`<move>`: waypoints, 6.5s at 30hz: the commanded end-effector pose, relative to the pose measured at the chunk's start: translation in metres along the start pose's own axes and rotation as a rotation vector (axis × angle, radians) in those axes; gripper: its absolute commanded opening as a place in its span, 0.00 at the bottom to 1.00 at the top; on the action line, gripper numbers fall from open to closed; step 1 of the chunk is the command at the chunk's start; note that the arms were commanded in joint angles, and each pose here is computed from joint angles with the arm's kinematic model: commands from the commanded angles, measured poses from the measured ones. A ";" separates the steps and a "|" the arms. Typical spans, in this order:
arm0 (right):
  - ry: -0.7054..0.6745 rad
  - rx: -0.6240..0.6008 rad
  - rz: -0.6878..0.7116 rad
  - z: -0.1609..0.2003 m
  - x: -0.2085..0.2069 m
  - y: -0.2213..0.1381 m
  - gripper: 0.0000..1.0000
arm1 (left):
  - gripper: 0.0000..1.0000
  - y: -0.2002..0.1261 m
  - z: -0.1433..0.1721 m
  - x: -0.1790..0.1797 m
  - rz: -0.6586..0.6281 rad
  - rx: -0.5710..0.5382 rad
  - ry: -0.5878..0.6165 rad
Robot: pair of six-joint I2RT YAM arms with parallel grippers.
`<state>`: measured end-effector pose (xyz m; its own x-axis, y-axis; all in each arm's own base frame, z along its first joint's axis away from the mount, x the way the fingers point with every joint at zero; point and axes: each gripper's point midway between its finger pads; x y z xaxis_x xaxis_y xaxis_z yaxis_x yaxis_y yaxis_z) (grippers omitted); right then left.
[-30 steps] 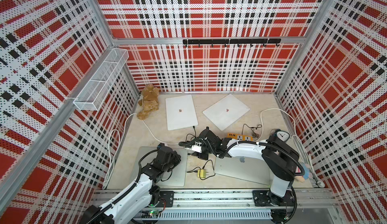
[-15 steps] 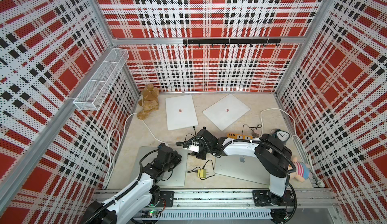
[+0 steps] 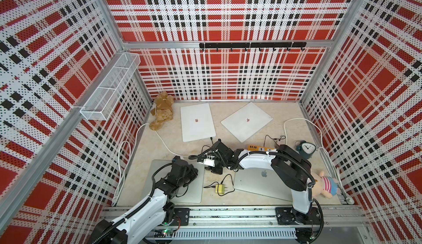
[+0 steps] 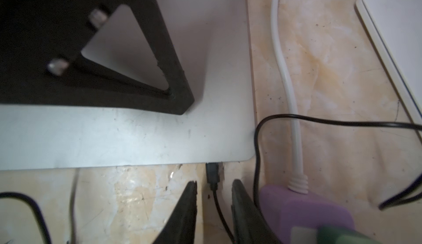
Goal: Unplug the laptop charger
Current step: Remove the charging cable from the laptop, then remove the plug from the socket.
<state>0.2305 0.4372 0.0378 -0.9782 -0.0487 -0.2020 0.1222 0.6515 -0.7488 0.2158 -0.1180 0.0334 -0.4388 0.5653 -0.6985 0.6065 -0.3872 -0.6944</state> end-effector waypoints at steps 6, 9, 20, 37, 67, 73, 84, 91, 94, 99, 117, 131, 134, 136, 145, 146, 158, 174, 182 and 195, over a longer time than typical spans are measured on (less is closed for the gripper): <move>-0.018 0.024 -0.018 0.000 0.004 0.009 0.27 | 0.00 -0.001 0.001 0.005 0.002 0.000 0.009; -0.016 0.025 -0.026 0.000 0.004 0.012 0.27 | 0.00 -0.001 0.001 0.005 0.002 0.003 0.009; -0.001 0.064 -0.071 0.008 0.011 0.019 0.25 | 0.00 -0.001 0.001 0.004 0.007 -0.001 0.012; 0.009 0.128 -0.091 0.018 0.012 0.025 0.14 | 0.00 -0.001 0.001 0.004 0.006 -0.001 0.019; 0.023 0.139 -0.060 0.011 0.003 0.022 0.03 | 0.00 0.000 0.003 0.002 0.008 0.003 0.033; 0.023 0.151 -0.062 0.014 0.003 0.023 0.03 | 0.00 0.000 0.004 0.003 0.009 0.004 0.031; 0.072 0.152 -0.077 0.015 0.004 0.027 0.03 | 0.00 -0.001 0.004 0.003 0.016 0.006 0.031; 0.095 0.164 -0.078 0.014 0.002 0.028 0.04 | 0.00 -0.002 0.004 0.003 0.017 0.003 0.029; 0.061 0.203 -0.069 0.021 0.002 0.028 0.03 | 0.00 -0.002 0.004 0.002 0.018 0.003 0.029; 0.048 0.209 -0.059 0.022 0.000 0.025 0.03 | 0.00 -0.001 0.004 0.002 0.018 0.003 0.029; 0.069 0.202 -0.066 0.021 0.003 0.022 0.03 | 0.00 0.001 0.007 0.003 0.015 0.006 0.028; 0.062 0.254 -0.040 0.031 0.002 0.018 0.03 | 0.00 0.002 0.009 0.003 0.018 0.006 0.028; 0.074 0.232 -0.048 0.028 0.002 0.019 0.03 | 0.00 0.002 0.010 0.003 0.017 0.010 0.027; 0.072 0.259 -0.045 0.032 0.002 0.020 0.03 | 0.00 0.003 0.010 0.003 0.018 0.010 0.029; 0.054 0.286 -0.017 0.038 0.000 0.012 0.03 | 0.00 0.004 0.011 0.004 0.011 0.013 0.032; 0.063 0.287 -0.017 0.038 -0.001 0.012 0.03 | 0.00 0.004 0.012 0.005 0.010 0.016 0.032; 0.063 0.301 -0.010 0.039 -0.002 0.007 0.03 | 0.00 0.001 0.011 0.004 0.016 0.012 0.033; 0.074 0.243 -0.009 0.022 -0.002 -0.003 0.09 | 0.00 -0.001 0.011 -0.002 0.031 0.007 0.035; 0.064 0.185 0.004 -0.001 -0.003 -0.021 0.21 | 0.00 -0.002 0.011 -0.007 0.037 0.005 0.042; 0.079 -0.002 0.099 -0.048 -0.013 -0.072 0.32 | 0.00 -0.014 0.003 -0.029 0.045 -0.030 0.075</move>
<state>0.2290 0.4221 0.0902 -0.9807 0.0515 -0.1884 0.1833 0.5758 -0.7968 0.2118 -0.1295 0.0465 -0.3838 0.5918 -0.7089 0.6207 -0.4030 -0.6725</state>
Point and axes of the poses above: each gripper's point midway between its finger pads, its own y axis out along the fingers, its own x axis along the line the jaws close on, z = x × y, and after that the axes turned 8 degrees about -y, right-handed
